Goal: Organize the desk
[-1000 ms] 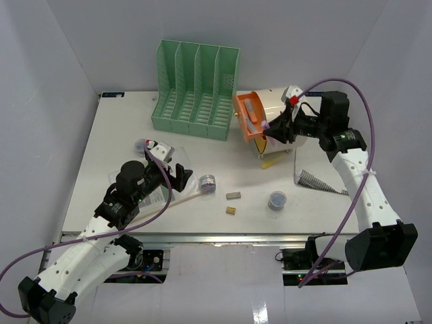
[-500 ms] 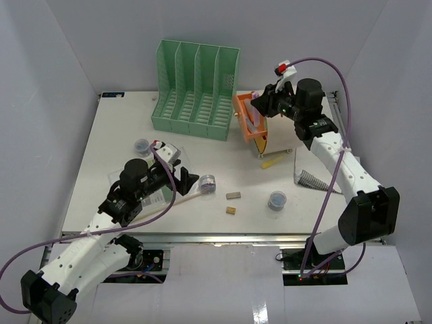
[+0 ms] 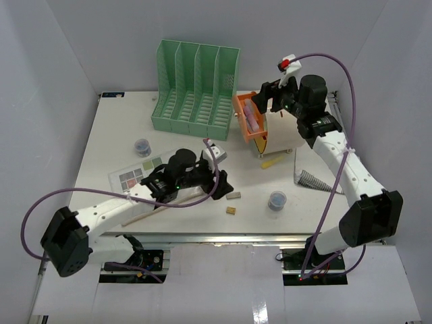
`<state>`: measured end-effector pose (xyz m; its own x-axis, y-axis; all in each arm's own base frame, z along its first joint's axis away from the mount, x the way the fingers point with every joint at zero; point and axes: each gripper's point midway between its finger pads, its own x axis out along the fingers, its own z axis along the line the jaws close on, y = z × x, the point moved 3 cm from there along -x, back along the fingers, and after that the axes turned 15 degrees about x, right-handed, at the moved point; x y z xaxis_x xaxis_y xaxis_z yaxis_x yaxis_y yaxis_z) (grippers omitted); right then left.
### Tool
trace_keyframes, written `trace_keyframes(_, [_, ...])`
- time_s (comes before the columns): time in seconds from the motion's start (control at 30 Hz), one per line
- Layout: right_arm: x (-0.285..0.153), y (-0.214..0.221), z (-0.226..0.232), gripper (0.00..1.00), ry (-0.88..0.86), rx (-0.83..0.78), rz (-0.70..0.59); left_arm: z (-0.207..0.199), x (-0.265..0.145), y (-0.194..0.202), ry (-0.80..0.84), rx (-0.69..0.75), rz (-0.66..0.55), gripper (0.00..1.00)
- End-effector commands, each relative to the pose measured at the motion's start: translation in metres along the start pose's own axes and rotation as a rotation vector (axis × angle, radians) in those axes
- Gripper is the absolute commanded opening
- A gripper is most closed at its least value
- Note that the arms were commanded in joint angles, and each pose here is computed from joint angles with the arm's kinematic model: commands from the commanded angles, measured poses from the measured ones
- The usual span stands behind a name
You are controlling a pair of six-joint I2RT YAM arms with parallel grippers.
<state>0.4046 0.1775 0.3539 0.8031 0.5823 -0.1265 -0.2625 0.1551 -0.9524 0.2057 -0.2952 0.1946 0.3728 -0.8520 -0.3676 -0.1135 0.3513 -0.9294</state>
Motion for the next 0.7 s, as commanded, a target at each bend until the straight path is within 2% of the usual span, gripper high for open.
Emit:
trace_keyframes(0.0, [-0.065, -0.043, 0.031, 0.85, -0.144, -0.176, -0.097, -0.005, 0.037, -0.028, -0.033, 0.099, -0.046, 0.83])
trace_keyframes(0.1, [-0.113, -0.01, 0.024, 0.85, -0.25, -0.179, -0.054, -0.016, 0.07, -0.026, -0.041, 0.18, -0.05, 0.8])
trace_keyframes(0.27, [-0.164, 0.056, -0.023, 0.85, -0.181, -0.124, -0.005, -0.016, 0.114, -0.016, -0.073, 0.276, -0.063, 0.77])
trace_keyframes(0.47, [-0.192, 0.105, -0.049, 0.82, -0.22, -0.008, 0.027, -0.012, 0.143, -0.002, -0.111, 0.441, -0.179, 0.77])
trace_keyframes(0.53, [-0.197, 0.11, -0.058, 0.79, -0.231, 0.036, 0.027, -0.008, 0.151, -0.002, -0.142, 0.463, -0.222, 0.79])
trace_keyframes(0.67, [-0.2, 0.115, -0.061, 0.77, -0.248, 0.057, 0.029, 0.003, 0.179, 0.005, -0.177, 0.451, -0.231, 0.79])
